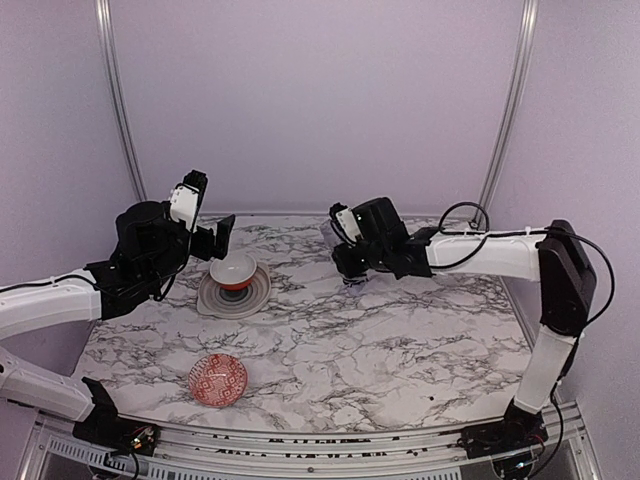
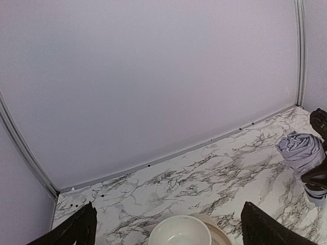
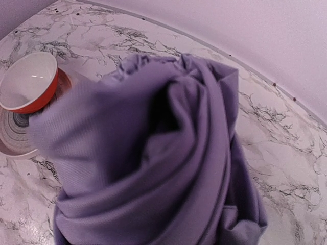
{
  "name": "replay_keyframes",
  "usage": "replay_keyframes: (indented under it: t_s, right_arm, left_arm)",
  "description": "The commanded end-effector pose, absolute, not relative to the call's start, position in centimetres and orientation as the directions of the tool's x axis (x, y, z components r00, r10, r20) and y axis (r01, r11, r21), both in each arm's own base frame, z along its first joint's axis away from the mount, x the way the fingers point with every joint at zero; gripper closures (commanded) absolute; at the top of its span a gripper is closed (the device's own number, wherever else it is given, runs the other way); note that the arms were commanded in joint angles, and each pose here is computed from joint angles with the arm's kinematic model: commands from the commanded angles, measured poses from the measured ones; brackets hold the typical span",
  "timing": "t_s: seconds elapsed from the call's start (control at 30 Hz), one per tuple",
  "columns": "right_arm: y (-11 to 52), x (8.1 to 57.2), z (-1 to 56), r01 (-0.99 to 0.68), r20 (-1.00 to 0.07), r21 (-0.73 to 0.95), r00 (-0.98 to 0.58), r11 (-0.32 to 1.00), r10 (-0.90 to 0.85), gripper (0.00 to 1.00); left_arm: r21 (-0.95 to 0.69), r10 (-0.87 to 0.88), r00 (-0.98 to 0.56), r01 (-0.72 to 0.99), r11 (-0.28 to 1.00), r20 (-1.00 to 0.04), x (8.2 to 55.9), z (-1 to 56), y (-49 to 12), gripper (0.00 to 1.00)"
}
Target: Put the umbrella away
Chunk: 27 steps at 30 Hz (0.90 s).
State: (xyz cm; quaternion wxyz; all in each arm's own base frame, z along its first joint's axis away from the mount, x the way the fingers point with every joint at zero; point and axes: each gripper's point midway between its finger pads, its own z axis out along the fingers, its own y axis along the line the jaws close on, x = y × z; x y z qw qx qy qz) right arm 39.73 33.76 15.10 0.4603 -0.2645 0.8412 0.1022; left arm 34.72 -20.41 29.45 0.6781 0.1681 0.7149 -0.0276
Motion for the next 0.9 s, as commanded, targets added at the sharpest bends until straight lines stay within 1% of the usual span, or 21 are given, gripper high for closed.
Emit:
replay_keyframes:
  t_s: [0.0,0.07,0.17,0.23,0.33,0.43,0.53,0.6,0.7,0.73,0.83,0.87]
  right_arm:
    - [30.1,36.6,14.3,-0.503,-0.607,-0.103,-0.651,0.858,-0.455,1.00]
    - [29.6,35.6,13.8,-0.511,-0.538,-0.083,-0.699,0.855,-0.470,1.00]
    - [29.6,34.0,12.8,-0.517,-0.465,-0.014,-0.754,0.856,-0.463,0.95]
    - [29.7,33.0,11.0,-0.517,-0.409,0.033,-0.788,0.855,-0.461,0.89]
    - [28.3,32.1,7.3,-0.490,-0.301,0.015,-0.834,0.872,-0.463,0.85]
    - [27.5,31.1,3.9,-0.501,-0.196,-0.007,-0.848,0.865,-0.492,0.79]
    - [27.4,30.8,2.5,-0.513,-0.151,-0.011,-0.848,0.858,-0.509,0.73]
    - [27.6,30.7,2.2,-0.525,-0.141,-0.003,-0.842,0.851,-0.520,0.64]
    - [27.5,30.7,2.3,-0.537,-0.135,-0.012,-0.835,0.844,-0.533,0.42]
    - [27.4,30.7,2.5,-0.544,-0.132,-0.019,-0.830,0.839,-0.542,0.35]
    - [27.4,31.0,3.4,-0.558,-0.146,-0.027,-0.818,0.829,-0.556,0.21]
    - [27.8,31.1,4.1,-0.566,-0.166,-0.015,-0.811,0.824,-0.561,0.17]
  left_arm:
    - [0.164,0.164,0.022,0.290,0.943,-0.986,34.3,30.9,-20.4,0.01]
    - [0.160,0.160,0.024,0.294,0.942,-0.987,34.2,31.0,-20.4,0.01]
    - [0.159,0.159,0.025,0.298,0.941,-0.987,34.2,31.0,-20.4,0.01]
    - [0.159,0.158,0.025,0.301,0.940,-0.987,34.2,31.0,-20.5,0.01]
    - [0.154,0.152,0.029,0.308,0.939,-0.988,34.0,31.2,-20.6,0.01]
    - [0.152,0.149,0.033,0.314,0.937,-0.988,33.9,31.3,-20.6,0.01]
    - [0.151,0.148,0.035,0.316,0.937,-0.988,33.8,31.3,-20.6,0.01]
    - [0.153,0.149,0.035,0.317,0.936,-0.988,33.8,31.3,-20.6,0.01]
    - [0.155,0.151,0.037,0.315,0.936,-0.988,33.8,31.4,-20.5,0.01]
    - [0.157,0.153,0.038,0.315,0.936,-0.988,33.8,31.4,-20.5,0.01]
    - [0.158,0.155,0.035,0.316,0.935,-0.987,33.8,31.2,-20.6,0.01]
    - [0.159,0.156,0.034,0.317,0.935,-0.987,33.8,31.2,-20.6,0.01]
